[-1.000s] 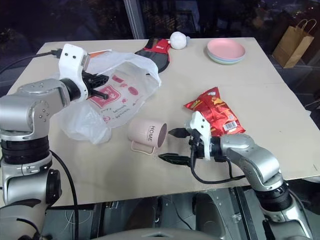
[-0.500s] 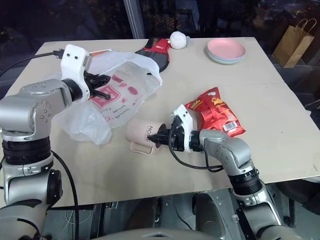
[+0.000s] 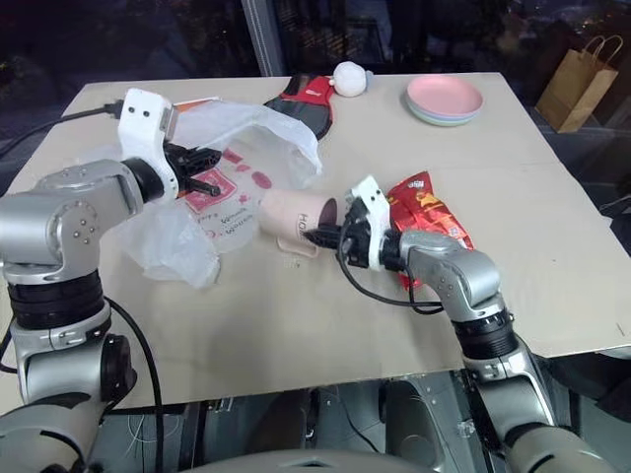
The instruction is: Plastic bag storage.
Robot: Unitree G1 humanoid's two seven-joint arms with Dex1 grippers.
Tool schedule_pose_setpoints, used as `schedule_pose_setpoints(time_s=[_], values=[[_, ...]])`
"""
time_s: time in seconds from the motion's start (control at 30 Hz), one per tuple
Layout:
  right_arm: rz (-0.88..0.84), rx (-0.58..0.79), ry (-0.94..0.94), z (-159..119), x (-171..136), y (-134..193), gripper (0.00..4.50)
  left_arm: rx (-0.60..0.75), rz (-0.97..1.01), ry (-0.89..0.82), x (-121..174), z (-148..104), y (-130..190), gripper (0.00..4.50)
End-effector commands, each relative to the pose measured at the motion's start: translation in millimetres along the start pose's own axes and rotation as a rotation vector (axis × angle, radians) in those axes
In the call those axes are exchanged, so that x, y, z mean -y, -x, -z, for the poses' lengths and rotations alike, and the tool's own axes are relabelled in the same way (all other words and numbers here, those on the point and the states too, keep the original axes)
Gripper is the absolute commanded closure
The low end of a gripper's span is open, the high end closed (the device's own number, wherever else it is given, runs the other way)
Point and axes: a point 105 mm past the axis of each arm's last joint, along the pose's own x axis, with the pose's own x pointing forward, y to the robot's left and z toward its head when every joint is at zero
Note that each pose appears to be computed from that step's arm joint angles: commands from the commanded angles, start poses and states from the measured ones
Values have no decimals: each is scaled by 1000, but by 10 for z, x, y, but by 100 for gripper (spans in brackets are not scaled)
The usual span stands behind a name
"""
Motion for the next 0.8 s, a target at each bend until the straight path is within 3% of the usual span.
schedule_pose_setpoints(time_s=[0.03, 0.27, 0.57, 0.7, 0.8], values=[[13, 67, 29, -236, 13, -170, 448, 84, 75, -24, 164, -275, 146, 450], [58, 144, 8, -517, 85, -618, 448, 114, 205, 74, 466, -369, 174, 450], [72, 151, 14, -483, 165, -1207, 448, 102, 196, 138, 535, -286, 114, 450], [55, 142, 60, -468, 180, -1251, 296, 111, 175, 162, 529, -264, 78, 450], [35, 137, 144, -482, 208, -1139, 156, 123, 152, 189, 495, -249, 51, 450]])
